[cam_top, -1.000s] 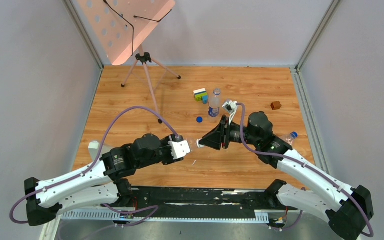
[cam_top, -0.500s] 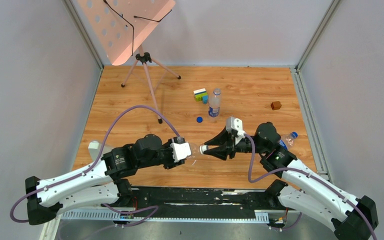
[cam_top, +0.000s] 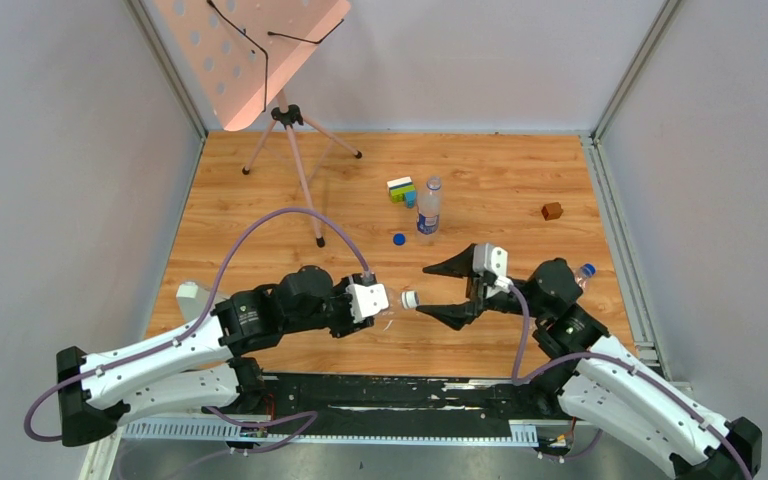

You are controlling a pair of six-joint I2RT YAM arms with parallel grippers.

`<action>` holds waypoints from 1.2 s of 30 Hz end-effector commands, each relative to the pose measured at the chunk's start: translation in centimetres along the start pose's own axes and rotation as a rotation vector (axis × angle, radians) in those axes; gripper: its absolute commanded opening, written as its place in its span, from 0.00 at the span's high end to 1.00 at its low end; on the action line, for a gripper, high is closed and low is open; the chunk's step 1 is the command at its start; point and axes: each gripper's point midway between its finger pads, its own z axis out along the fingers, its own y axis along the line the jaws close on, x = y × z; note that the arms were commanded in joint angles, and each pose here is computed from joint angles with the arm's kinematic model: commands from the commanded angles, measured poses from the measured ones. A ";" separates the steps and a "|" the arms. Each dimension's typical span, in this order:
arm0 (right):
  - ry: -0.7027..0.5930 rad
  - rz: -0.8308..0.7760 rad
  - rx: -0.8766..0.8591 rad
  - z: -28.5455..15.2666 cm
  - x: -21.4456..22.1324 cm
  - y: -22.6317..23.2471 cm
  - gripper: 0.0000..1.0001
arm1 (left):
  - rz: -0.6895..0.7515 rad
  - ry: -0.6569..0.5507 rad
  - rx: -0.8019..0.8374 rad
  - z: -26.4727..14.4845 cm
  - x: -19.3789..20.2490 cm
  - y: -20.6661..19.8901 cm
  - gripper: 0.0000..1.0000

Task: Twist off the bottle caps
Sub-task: Unscrew the bottle cap from the plastic bottle.

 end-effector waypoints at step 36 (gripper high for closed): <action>0.072 0.933 0.164 2.9 1.2 -2.5 0.91 | 0.047 -0.020 -0.225 -0.7 -1.0 4.3 1.00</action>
